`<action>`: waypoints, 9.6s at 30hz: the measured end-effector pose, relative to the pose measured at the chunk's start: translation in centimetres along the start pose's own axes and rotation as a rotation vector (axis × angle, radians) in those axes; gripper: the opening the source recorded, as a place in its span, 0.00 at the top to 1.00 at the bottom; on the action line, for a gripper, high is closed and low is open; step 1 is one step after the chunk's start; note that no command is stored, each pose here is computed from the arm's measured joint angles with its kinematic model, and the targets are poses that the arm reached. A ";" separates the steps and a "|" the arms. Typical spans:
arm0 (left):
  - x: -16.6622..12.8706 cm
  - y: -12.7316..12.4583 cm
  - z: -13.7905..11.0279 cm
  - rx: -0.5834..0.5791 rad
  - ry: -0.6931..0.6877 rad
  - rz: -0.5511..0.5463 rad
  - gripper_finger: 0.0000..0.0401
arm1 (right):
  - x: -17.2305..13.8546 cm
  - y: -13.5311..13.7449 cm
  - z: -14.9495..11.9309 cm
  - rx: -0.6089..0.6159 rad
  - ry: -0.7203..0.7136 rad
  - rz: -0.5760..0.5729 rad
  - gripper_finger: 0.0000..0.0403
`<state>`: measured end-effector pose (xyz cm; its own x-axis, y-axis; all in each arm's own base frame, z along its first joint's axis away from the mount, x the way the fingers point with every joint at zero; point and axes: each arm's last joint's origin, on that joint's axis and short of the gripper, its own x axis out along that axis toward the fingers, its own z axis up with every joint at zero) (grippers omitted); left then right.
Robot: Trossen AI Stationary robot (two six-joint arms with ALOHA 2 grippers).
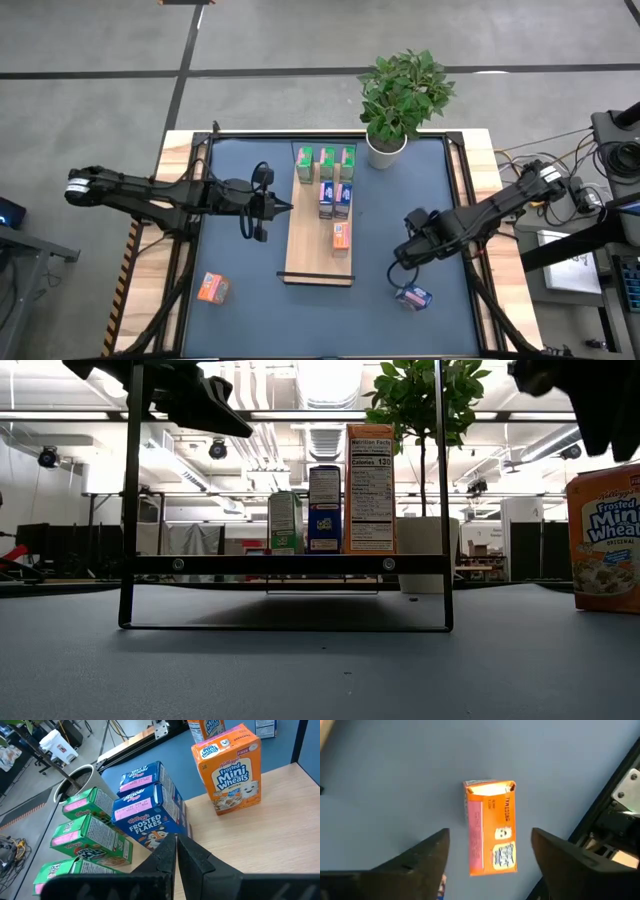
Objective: Stack cereal on shelf
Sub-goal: Put the right orange cereal box on the shelf aligned with the other orange cereal box
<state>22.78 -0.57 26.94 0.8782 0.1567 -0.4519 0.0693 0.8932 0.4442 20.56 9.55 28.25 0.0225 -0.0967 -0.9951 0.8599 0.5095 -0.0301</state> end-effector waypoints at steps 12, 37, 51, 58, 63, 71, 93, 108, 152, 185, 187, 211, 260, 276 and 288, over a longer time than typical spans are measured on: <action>0.0 0.0 0.0 -0.007 0.001 -0.001 1.00 | 4.5 -0.4 -0.6 -0.029 0.056 -0.036 0.27; 0.0 0.0 0.0 -0.007 0.001 -0.003 1.00 | 0.4 0.8 0.1 -0.073 -0.044 0.107 0.70; -1.6 0.4 0.2 -0.023 -0.053 0.021 1.00 | -9.4 2.8 2.2 -0.184 -0.450 0.344 0.71; -3.0 0.6 -0.2 -0.041 -0.093 0.038 1.00 | -11.8 6.2 3.4 -0.323 -0.555 0.362 0.71; -3.6 0.7 -0.2 -0.068 -0.113 0.045 1.00 | -13.2 9.2 4.7 -0.445 -0.614 0.359 0.71; -3.8 0.8 -0.1 -0.094 -0.121 0.047 1.00 | -13.0 13.1 7.9 -0.608 -0.650 0.307 0.71; -4.3 0.8 -0.3 -0.138 -0.118 0.043 1.00 | -2.8 18.1 15.5 -0.842 -0.352 0.173 0.71; -4.2 0.8 -0.4 -0.136 -0.110 0.040 1.00 | -2.1 18.7 15.6 -0.875 -0.373 0.180 0.51; 2.2 -4.3 0.8 -0.179 -0.035 -0.136 1.00 | -2.1 14.2 13.1 -1.010 -0.630 0.085 0.97; 2.3 -4.2 0.4 -0.184 0.020 -0.067 1.00 | -0.8 15.0 11.5 -0.999 -0.601 0.209 0.97; 2.3 -4.2 0.4 -0.179 0.020 -0.066 1.00 | -0.9 14.9 11.5 -0.998 -0.606 0.207 0.97; 2.7 -4.0 -0.7 -0.159 0.070 0.074 1.00 | -0.1 15.6 10.7 -1.016 -0.614 0.155 0.97; 3.6 -3.7 -0.9 0.001 0.196 0.152 1.00 | -1.2 14.0 10.1 -1.031 -0.662 0.174 0.97; 4.9 -4.7 -0.7 -0.057 0.082 -0.070 1.00 | -0.7 14.3 10.3 -1.019 -0.684 0.191 0.97; 6.5 -5.1 -0.9 -0.059 0.073 -0.023 1.00 | -0.9 14.4 10.2 -1.016 -0.698 0.203 0.97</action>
<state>27.71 -3.75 21.08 0.8397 0.1638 -0.5177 0.0598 0.9198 0.3878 38.13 8.25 29.66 0.6414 -0.2131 -0.7370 0.0333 0.9675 -0.2508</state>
